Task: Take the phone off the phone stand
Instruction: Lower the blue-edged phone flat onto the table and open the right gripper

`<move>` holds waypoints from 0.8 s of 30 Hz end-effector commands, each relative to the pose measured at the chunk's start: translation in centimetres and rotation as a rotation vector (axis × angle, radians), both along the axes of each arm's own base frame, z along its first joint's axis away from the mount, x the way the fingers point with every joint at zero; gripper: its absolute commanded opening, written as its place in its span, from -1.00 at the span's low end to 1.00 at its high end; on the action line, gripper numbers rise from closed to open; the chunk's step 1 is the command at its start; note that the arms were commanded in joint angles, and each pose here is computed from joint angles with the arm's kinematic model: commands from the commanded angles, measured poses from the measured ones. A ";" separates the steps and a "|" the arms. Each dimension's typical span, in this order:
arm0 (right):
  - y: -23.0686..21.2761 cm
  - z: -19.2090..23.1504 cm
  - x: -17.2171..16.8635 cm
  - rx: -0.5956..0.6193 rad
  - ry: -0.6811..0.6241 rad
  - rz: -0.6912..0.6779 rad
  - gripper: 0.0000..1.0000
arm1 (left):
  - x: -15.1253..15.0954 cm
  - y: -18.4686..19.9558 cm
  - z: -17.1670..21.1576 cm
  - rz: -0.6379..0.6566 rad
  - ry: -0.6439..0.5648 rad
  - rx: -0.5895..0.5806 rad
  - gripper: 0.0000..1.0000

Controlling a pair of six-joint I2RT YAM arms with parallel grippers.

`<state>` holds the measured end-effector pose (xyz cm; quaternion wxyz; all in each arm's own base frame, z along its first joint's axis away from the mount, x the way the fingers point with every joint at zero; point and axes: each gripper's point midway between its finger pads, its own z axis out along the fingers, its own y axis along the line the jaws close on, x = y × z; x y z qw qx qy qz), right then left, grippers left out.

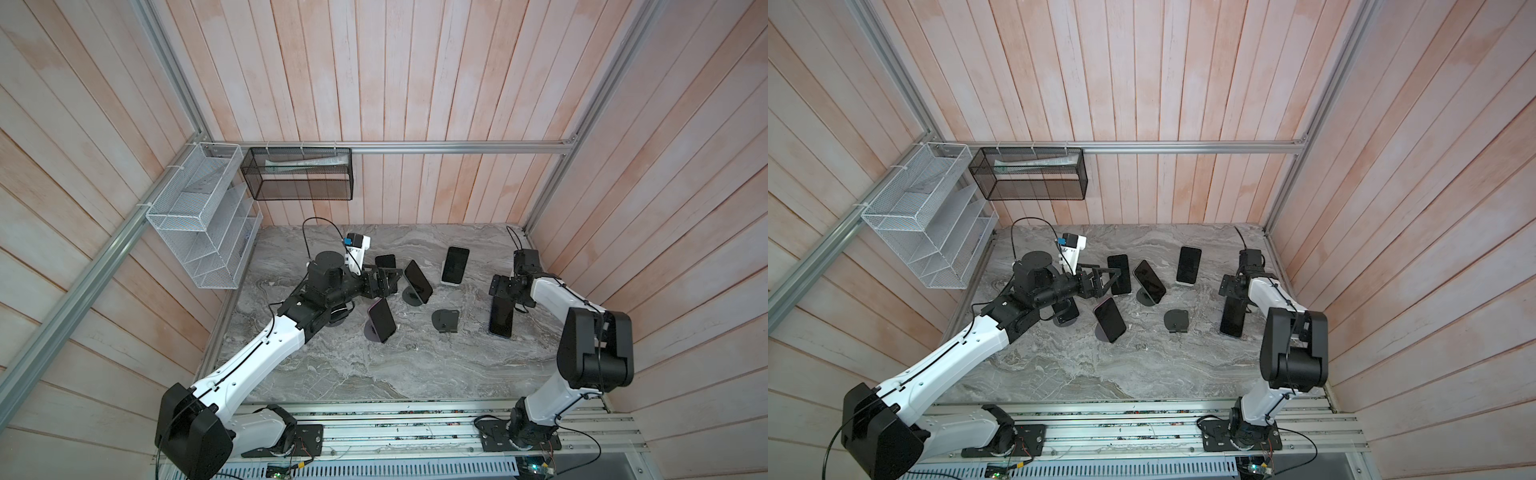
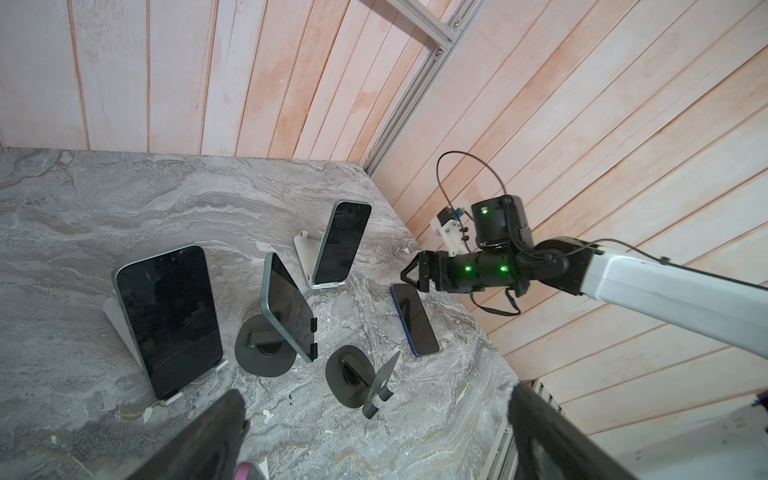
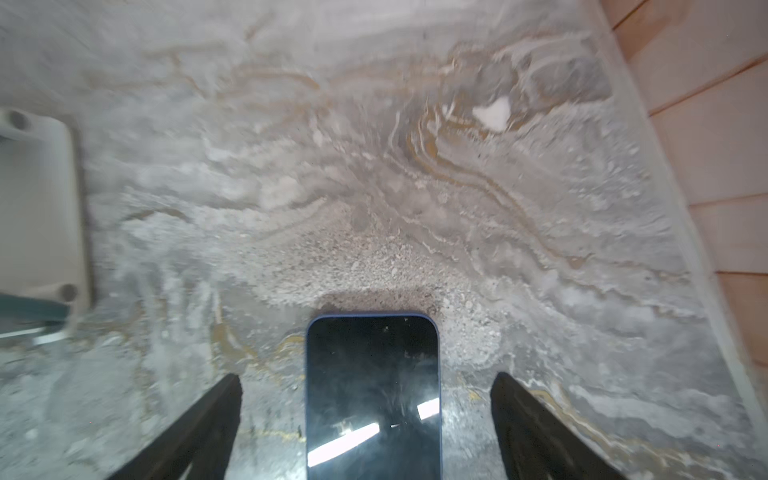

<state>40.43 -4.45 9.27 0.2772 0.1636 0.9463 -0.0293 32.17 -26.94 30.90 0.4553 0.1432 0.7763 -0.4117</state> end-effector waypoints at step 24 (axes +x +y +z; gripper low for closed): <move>21.0 1.5 -9.7 0.041 -0.157 0.391 0.95 | 3.4 7.1 0.2 0.433 -0.048 0.078 1.00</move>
